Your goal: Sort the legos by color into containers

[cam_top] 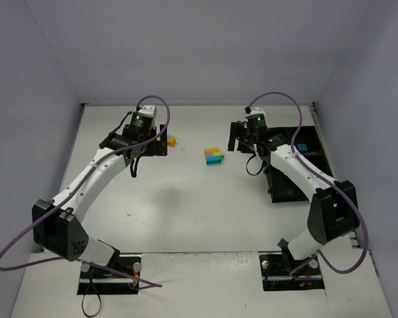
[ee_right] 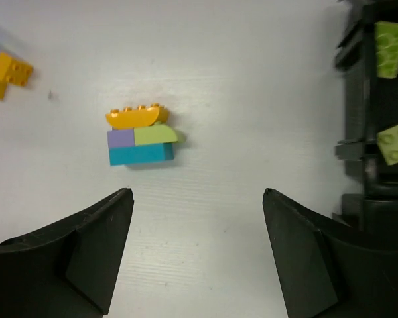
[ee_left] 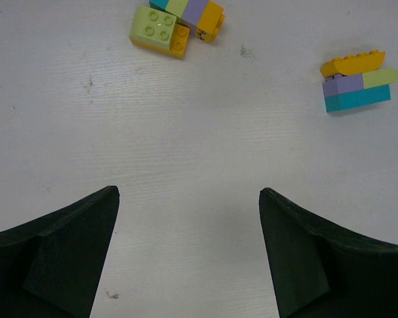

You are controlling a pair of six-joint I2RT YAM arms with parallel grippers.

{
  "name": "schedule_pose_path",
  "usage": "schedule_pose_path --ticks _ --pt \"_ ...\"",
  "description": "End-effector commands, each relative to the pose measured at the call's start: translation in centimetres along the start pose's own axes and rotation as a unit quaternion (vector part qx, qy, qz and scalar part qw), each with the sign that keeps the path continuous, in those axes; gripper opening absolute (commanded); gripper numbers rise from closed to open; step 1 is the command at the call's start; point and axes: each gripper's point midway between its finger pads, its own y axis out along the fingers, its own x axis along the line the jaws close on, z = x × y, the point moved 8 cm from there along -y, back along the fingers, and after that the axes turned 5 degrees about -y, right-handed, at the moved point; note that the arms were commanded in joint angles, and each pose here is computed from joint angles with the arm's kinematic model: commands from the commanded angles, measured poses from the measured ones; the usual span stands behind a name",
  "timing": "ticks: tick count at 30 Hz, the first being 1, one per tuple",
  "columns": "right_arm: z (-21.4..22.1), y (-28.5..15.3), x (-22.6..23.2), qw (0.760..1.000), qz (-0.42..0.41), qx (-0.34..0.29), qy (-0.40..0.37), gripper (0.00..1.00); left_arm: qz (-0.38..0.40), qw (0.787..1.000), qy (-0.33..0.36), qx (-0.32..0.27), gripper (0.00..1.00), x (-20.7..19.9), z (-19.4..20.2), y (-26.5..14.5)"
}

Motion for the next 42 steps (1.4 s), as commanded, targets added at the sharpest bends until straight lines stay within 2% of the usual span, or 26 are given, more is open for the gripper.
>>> schedule_pose_path --ticks 1,6,10,14,17,20,23,32,42 --pt "-1.2 0.7 2.2 0.999 -0.041 -0.016 -0.014 0.76 0.001 0.999 -0.014 -0.049 0.79 -0.5 -1.6 0.7" --pt "-0.7 1.3 2.9 0.998 -0.064 -0.003 -0.021 0.76 -0.019 0.997 0.046 -0.062 0.79 -0.3 -2.6 4.9" --pt "-0.3 1.2 3.2 0.997 -0.079 0.001 -0.025 0.76 -0.03 0.996 0.058 -0.054 0.79 0.8 -3.8 8.6" --pt "0.2 0.8 3.4 0.995 -0.093 0.003 -0.026 0.76 -0.027 0.999 0.018 -0.023 0.69 4.1 -4.6 13.0" --pt "0.7 0.6 3.4 0.995 -0.097 0.006 -0.029 0.76 -0.003 1.0 0.002 -0.021 0.63 5.0 -5.3 14.6" --pt "1.2 0.5 3.4 0.995 -0.099 0.01 -0.032 0.76 0.012 1.0 0.008 -0.022 0.54 5.1 -5.9 15.6" --pt "1.4 0.4 3.1 0.995 -0.095 0.01 -0.033 0.76 0.029 0.999 0.014 -0.022 0.51 4.8 -6.2 16.3" --pt "1.8 0.4 3.0 0.995 -0.094 0.015 -0.034 0.76 0.035 0.999 0.026 -0.009 0.51 4.7 -6.3 18.1" --pt "2.1 0.9 3.1 0.994 -0.096 0.023 -0.035 0.76 0.025 1.0 0.005 0.006 0.51 4.6 -5.9 19.7"
